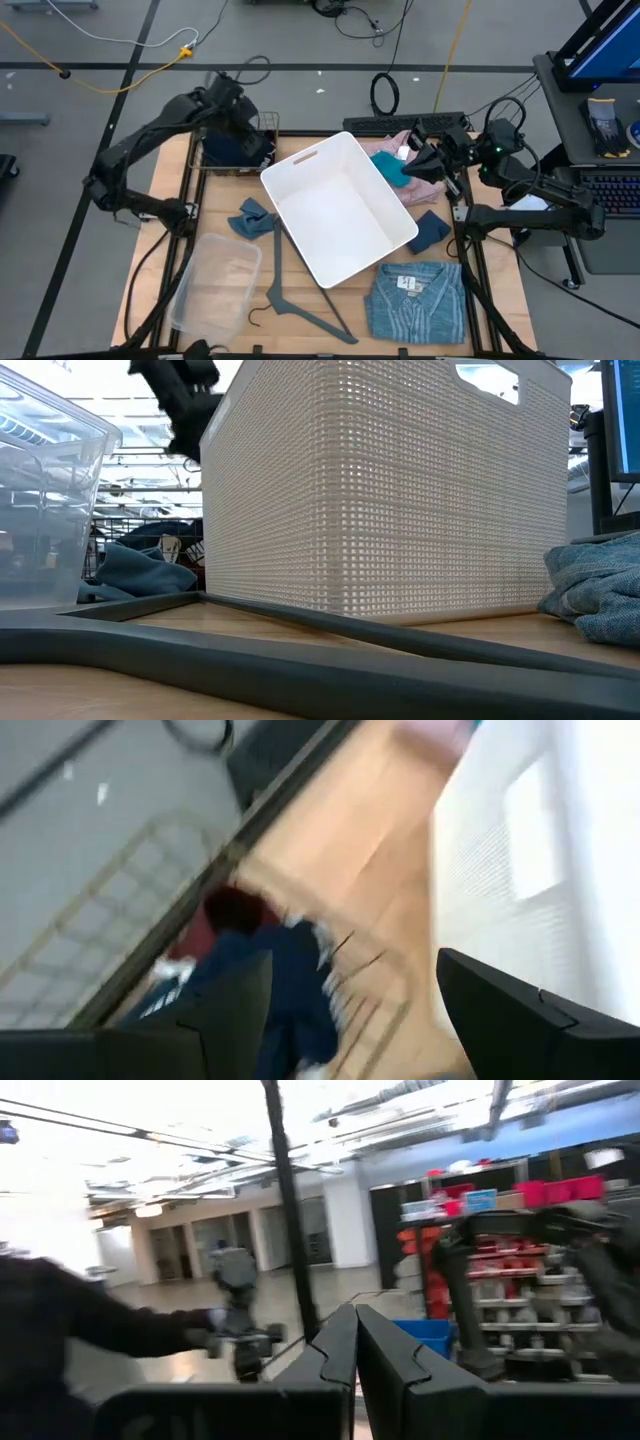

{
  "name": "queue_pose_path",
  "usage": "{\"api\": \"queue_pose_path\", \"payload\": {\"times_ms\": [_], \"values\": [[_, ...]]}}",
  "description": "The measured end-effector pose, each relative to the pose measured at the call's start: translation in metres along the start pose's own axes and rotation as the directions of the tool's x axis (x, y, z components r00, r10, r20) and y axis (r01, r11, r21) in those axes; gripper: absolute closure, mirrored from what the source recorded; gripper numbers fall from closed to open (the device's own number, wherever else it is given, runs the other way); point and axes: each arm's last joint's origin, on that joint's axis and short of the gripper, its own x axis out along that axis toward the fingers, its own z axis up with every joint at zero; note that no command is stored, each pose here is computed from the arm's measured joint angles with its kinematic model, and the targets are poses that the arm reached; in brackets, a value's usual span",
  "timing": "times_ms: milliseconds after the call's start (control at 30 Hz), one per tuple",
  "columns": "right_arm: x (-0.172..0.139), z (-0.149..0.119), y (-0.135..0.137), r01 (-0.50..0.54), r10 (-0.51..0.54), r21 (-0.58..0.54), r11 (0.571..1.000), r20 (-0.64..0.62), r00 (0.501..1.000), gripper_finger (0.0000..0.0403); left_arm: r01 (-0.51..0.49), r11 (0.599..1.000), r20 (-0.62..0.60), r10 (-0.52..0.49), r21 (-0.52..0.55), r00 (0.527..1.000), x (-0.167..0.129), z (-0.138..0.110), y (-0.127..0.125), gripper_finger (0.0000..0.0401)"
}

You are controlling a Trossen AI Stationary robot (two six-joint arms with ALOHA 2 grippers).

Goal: Pick & Place Cloths
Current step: Put the light blue sock into the transparent bin

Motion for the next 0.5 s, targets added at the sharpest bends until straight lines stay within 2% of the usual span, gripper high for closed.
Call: {"api": "queue_pose_path", "payload": {"times_ms": [133, 267, 367, 500], "values": [[-0.003, -0.002, -0.006, 0.103, -0.103, -0.031, 0.994, -0.004, 0.995, 0.0403, 0.030, 1.000, 0.115, -0.030, -0.004, 0.993, -0.031, 0.002, -0.013, 0.0126], [-0.009, -0.010, -0.019, 0.296, -0.299, -0.064, 0.953, -0.045, 0.953, 0.0403, 0.051, 0.999, 0.228, -0.047, -0.012, 0.972, -0.059, -0.001, -0.026, 0.0127], [-0.016, -0.018, -0.028, 0.465, -0.473, -0.091, 0.881, -0.101, 0.875, 0.0403, 0.067, 0.998, 0.321, -0.066, 0.006, 0.945, -0.078, -0.003, -0.034, 0.0131], [-0.027, -0.030, -0.038, 0.661, -0.674, -0.134, 0.738, -0.192, 0.714, 0.0403, 0.094, 0.994, 0.435, -0.107, 0.051, 0.894, -0.099, -0.005, -0.047, 0.0153]]}}
